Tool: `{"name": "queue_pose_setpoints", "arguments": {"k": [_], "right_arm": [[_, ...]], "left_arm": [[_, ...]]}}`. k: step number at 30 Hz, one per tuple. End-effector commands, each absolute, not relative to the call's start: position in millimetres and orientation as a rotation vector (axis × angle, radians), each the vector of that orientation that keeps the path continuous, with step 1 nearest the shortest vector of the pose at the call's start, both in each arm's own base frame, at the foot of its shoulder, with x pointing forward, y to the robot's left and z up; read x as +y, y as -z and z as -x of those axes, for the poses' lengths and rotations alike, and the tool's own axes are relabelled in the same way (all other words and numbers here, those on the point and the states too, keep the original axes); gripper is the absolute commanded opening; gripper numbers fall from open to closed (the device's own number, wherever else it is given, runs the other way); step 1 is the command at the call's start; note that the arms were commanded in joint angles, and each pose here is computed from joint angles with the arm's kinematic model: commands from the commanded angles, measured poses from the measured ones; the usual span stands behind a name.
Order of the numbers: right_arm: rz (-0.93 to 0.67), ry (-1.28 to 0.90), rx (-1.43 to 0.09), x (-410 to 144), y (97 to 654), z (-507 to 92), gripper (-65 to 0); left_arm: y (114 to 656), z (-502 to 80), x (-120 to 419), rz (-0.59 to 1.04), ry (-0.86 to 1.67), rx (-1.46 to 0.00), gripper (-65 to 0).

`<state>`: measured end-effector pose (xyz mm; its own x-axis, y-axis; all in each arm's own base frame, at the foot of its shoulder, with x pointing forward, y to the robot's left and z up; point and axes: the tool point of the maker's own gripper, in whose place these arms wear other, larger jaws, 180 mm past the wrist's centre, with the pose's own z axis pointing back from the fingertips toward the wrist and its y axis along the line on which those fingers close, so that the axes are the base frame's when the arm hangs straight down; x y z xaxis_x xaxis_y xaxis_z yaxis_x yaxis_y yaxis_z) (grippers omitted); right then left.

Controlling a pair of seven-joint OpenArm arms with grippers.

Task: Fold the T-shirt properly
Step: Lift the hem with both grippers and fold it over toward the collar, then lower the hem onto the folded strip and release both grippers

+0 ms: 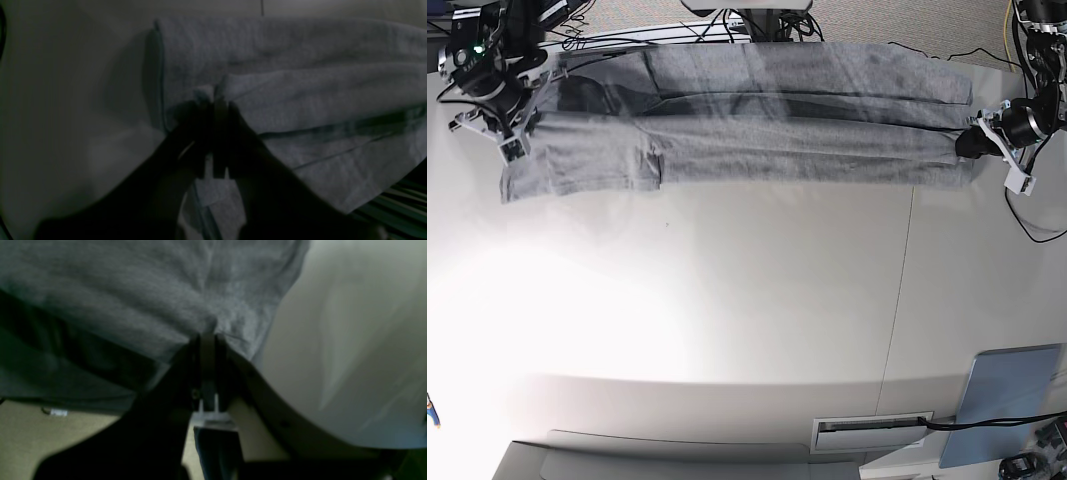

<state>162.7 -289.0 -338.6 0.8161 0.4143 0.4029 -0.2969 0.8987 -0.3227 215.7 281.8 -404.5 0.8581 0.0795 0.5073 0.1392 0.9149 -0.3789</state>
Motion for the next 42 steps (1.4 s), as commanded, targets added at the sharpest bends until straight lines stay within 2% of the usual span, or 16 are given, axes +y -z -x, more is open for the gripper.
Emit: {"name": "queue_pose_setpoints", "arguments": {"k": [1, 9, 42], "right_arm": [[0.292, -0.384, -0.492, -296.7, 331.3, -163.6, -65.0], [0.313, -0.378, -0.446, -302.1, 337.1, -148.2, -65.0], [0.4, -0.335, -0.372, -315.2, 329.5, -137.7, -65.0]], "left_arm": [[392.8, -223.1, 292.0, 0.395, 0.044, -0.569, -65.0], [399.0, -212.9, 294.2, 0.379, 0.062, -0.501, -65.0], [382.9, -213.5, 284.1, 0.341, 0.161, -0.472, -65.0]]}}
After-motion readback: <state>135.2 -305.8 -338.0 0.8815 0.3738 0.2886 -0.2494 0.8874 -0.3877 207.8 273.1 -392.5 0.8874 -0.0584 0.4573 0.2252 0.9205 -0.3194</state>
